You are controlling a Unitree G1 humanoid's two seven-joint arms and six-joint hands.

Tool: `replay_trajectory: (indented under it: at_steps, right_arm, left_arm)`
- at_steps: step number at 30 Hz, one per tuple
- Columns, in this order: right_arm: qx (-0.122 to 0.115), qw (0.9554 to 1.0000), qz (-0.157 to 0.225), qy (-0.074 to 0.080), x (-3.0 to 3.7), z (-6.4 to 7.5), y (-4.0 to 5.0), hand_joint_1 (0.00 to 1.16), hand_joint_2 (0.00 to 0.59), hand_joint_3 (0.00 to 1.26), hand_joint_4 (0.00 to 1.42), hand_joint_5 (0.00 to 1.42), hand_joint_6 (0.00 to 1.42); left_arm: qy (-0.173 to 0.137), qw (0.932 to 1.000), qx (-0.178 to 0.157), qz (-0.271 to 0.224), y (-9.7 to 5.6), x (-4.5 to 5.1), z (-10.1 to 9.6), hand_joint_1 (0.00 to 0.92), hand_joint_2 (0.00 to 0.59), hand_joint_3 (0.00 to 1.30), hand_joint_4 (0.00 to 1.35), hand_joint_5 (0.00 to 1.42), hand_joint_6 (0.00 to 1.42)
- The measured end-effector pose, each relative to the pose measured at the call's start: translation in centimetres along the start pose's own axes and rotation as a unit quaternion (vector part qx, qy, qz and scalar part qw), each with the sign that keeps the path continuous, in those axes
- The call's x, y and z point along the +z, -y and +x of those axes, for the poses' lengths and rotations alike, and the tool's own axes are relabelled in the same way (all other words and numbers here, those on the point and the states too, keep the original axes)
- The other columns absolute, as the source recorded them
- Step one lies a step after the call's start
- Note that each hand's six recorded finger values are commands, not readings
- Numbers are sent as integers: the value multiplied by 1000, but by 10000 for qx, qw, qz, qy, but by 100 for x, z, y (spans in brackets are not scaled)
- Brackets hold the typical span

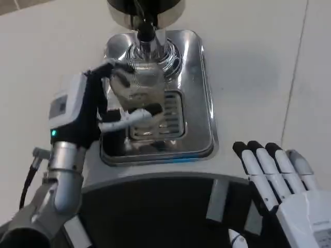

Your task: Grasp the cup under the faucet to collect the drink, then remove the cup.

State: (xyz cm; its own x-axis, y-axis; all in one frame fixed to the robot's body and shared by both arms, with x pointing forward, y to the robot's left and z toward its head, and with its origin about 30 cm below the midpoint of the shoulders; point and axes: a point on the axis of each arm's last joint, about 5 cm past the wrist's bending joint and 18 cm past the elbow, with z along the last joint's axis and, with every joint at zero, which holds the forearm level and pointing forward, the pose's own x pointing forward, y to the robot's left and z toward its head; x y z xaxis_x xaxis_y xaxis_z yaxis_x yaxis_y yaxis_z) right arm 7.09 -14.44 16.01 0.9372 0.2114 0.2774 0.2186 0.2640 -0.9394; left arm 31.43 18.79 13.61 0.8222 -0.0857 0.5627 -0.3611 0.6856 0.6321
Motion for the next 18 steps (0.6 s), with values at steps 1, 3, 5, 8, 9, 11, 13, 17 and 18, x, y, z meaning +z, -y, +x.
replay_trajectory:
  at_steps: [1,3,5,8,9,11,13,17,18]
  right_arm:
    - [-6,10000,-2,-6,0,3,0,192,586,0,0,0,0]
    - [-30,10000,-10,-34,-3,15,2,192,586,0,0,0,0]
    - [-53,10000,-15,-31,-5,29,3,193,586,0,0,0,0]
    - [-91,10000,-21,-26,-9,53,2,194,586,0,0,0,0]
    - [-102,9999,-22,-22,-11,61,0,194,586,0,0,0,0]
    - [-105,9999,-19,-29,-15,70,-8,195,586,0,0,0,0]
    - [-40,10000,-9,-74,-27,75,-37,195,586,0,0,0,0]
    - [-34,10000,37,-61,-26,84,-44,196,586,0,0,0,0]
    - [-21,10000,50,-59,-26,83,-44,197,586,0,0,0,0]
  left_arm:
    - [-30,10000,9,-15,0,-2,5,762,11,1116,1176,1282,1424]
    - [4,10000,-19,5,8,7,21,759,10,1111,1165,1282,1424]
    - [40,10000,-35,24,18,13,20,752,8,1086,1149,1270,1424]
    - [42,10000,-43,30,26,12,13,714,0,971,1080,1257,1421]
    - [47,10000,-47,31,24,10,12,686,0,909,1000,1213,1352]
    - [71,10000,-62,34,10,2,11,528,1,690,785,1083,1276]
    - [42,10000,-81,-23,-19,-17,7,269,46,380,414,848,1046]
    - [114,9994,-256,-226,-54,-18,10,124,30,185,159,607,692]
    - [151,9992,-290,-242,-66,-20,11,113,25,172,134,585,639]
